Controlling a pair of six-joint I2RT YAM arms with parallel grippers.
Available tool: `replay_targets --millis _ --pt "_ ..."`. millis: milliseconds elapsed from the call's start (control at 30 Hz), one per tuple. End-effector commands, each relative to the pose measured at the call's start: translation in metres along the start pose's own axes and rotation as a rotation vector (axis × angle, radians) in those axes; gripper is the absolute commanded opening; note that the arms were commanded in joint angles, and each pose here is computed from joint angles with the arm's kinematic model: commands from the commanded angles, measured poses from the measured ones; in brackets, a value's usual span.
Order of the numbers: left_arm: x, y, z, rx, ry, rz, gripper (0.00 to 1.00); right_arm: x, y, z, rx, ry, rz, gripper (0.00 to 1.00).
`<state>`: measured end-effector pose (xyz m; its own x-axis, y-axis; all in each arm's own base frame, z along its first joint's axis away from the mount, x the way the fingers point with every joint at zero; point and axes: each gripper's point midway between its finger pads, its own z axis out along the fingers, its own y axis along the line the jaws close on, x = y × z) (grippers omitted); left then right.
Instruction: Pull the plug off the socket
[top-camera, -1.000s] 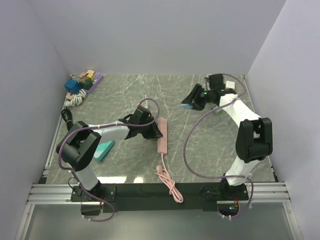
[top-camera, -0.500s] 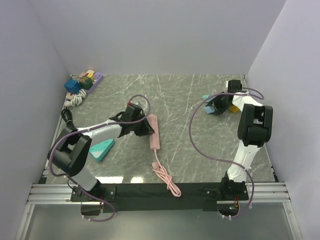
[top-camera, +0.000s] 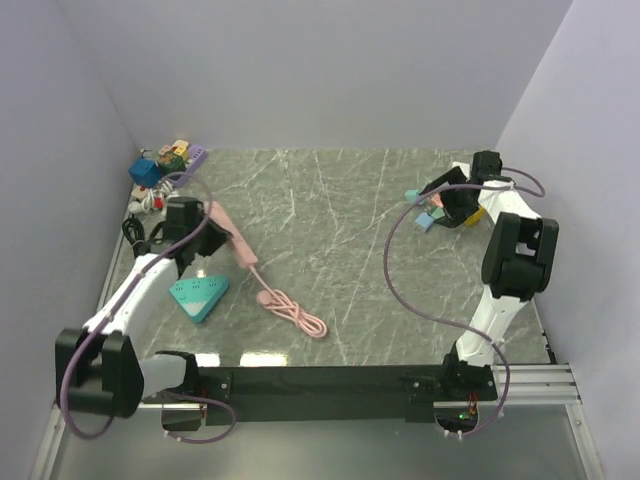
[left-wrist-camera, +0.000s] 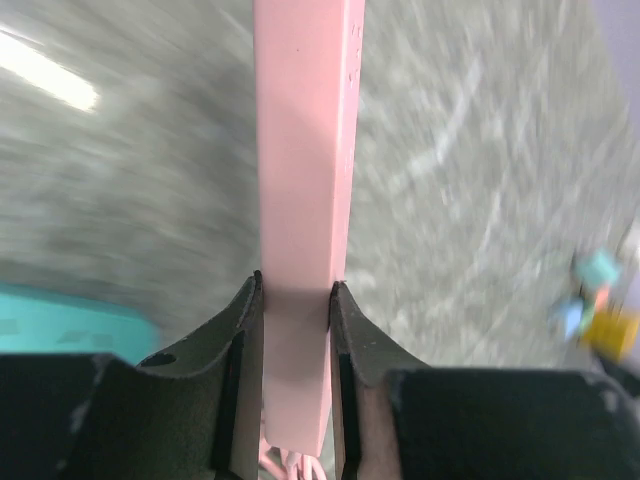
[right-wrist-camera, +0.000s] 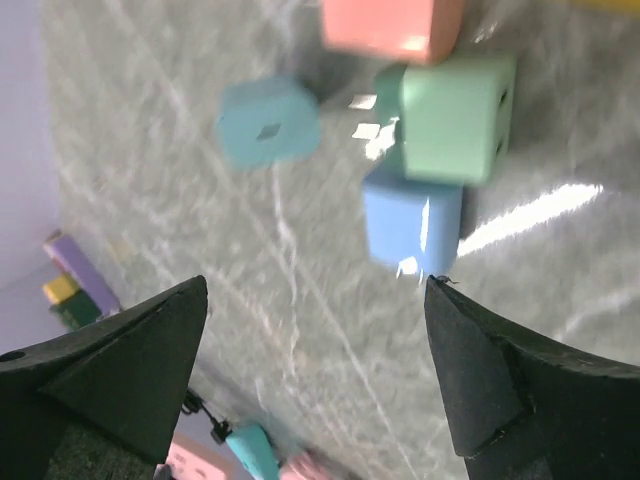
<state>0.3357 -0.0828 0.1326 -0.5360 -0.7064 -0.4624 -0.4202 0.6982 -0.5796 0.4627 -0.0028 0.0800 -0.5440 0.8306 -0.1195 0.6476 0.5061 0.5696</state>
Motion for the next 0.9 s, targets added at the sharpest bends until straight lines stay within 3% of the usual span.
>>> replay_targets --millis 0,167,267,367,500,567,600,700,733,867 --pt "-0.040 0.038 -0.019 -0.099 -0.133 -0.098 0.00 0.010 0.024 -0.049 -0.097 -0.047 -0.049 0.95" --pt "-0.068 0.116 -0.037 -0.253 -0.239 -0.267 0.00 0.051 0.043 -0.087 -0.205 -0.033 -0.175 0.96" --pt "-0.065 0.151 -0.038 -0.298 -0.229 -0.354 0.00 0.086 0.058 -0.095 -0.272 0.023 -0.282 0.96" --pt "-0.055 0.180 -0.037 -0.357 -0.211 -0.425 0.00 0.121 0.077 -0.095 -0.320 0.083 -0.413 0.96" --pt "-0.049 0.187 -0.036 -0.342 -0.192 -0.453 0.00 0.153 0.100 -0.091 -0.340 0.149 -0.510 0.96" --pt "-0.050 0.180 -0.037 -0.310 -0.175 -0.439 0.19 0.163 0.103 -0.089 -0.342 0.167 -0.532 0.96" --pt "-0.053 0.177 -0.038 -0.302 -0.173 -0.428 0.45 0.172 0.107 -0.089 -0.353 0.185 -0.553 0.96" --pt "-0.069 0.163 -0.051 -0.294 -0.180 -0.389 0.80 0.182 0.107 -0.088 -0.345 0.208 -0.584 0.96" --pt "-0.075 0.160 -0.057 -0.300 -0.193 -0.377 0.99 0.187 0.107 -0.087 -0.343 0.218 -0.594 0.96" --pt "-0.121 0.135 -0.083 -0.316 -0.263 -0.267 0.99 0.194 0.102 -0.085 -0.330 0.236 -0.617 0.96"
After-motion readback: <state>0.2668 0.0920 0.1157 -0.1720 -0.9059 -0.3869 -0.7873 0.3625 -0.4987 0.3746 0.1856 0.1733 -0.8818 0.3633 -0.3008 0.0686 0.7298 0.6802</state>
